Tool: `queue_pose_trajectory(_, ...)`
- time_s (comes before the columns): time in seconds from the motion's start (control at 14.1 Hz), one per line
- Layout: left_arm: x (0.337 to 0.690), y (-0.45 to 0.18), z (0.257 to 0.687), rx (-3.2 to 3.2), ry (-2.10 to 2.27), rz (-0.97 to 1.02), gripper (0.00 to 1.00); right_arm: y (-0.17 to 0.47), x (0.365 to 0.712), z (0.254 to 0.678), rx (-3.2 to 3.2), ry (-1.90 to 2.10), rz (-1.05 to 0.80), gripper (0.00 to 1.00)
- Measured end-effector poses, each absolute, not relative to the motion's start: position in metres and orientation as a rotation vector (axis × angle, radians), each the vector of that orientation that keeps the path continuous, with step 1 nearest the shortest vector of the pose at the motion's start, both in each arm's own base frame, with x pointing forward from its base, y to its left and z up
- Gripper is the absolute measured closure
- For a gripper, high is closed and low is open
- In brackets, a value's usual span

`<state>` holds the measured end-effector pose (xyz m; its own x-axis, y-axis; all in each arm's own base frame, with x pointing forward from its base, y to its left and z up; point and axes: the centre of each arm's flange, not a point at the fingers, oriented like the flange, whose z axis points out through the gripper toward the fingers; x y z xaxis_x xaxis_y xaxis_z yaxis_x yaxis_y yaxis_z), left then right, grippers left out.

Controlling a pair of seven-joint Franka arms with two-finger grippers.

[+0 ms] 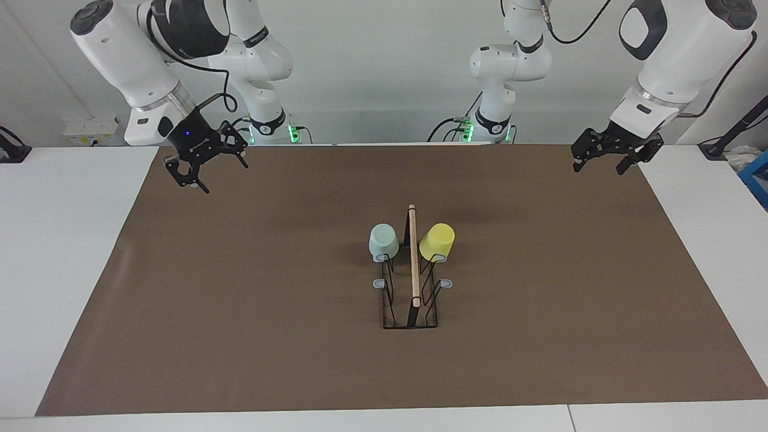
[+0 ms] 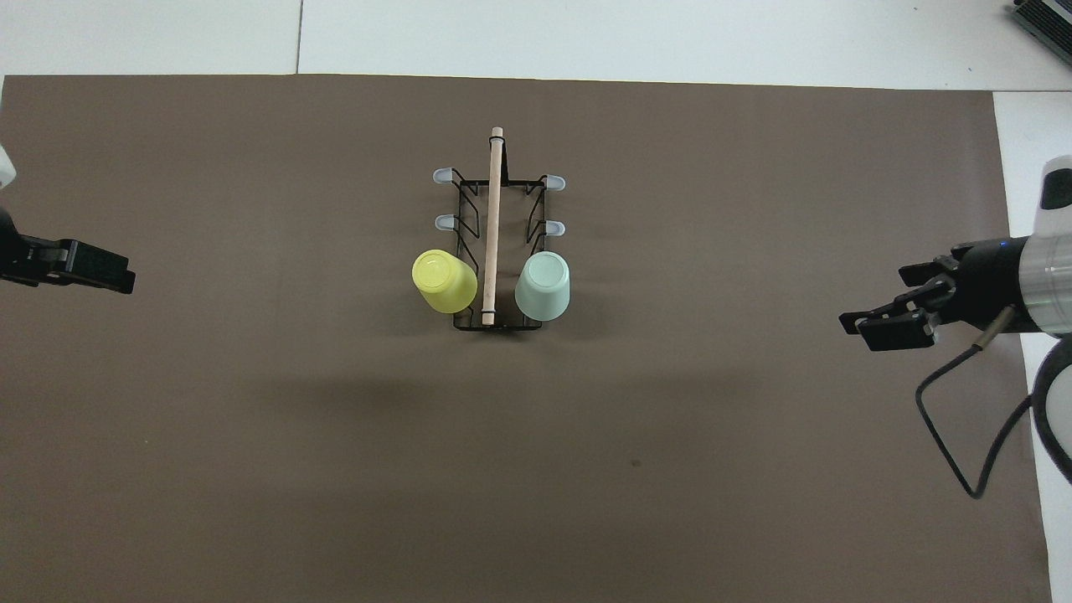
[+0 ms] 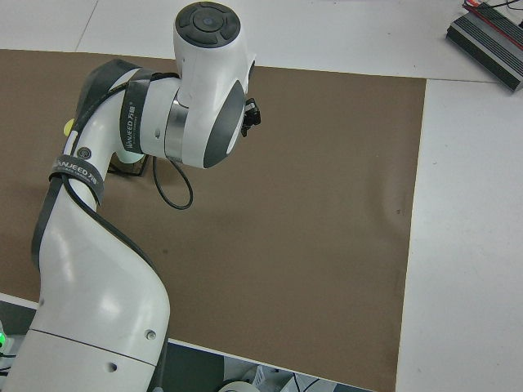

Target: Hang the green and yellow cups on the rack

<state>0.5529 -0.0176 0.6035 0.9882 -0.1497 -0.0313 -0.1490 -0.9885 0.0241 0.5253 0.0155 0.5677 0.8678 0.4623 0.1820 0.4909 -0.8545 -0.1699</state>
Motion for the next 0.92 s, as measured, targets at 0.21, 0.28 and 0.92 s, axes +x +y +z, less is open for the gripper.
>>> queue_pose_trajectory(0.21,0.552,-0.031,0.604,3.108,-0.269,-0.049,0.00,0.026,0.524,0.569,-2.899,-0.683,-0.155,0.00)
queue_pose_trajectory(0.28,0.552,-0.032,0.606,3.108,-0.271,-0.044,0.00,0.030,0.524,0.568,-2.914,-0.679,-0.145,0.00)
queue_pose_trajectory(0.92,0.548,-0.023,0.614,3.110,-0.249,-0.026,0.00,0.010,0.525,0.568,-2.994,-0.431,-0.117,0.00)
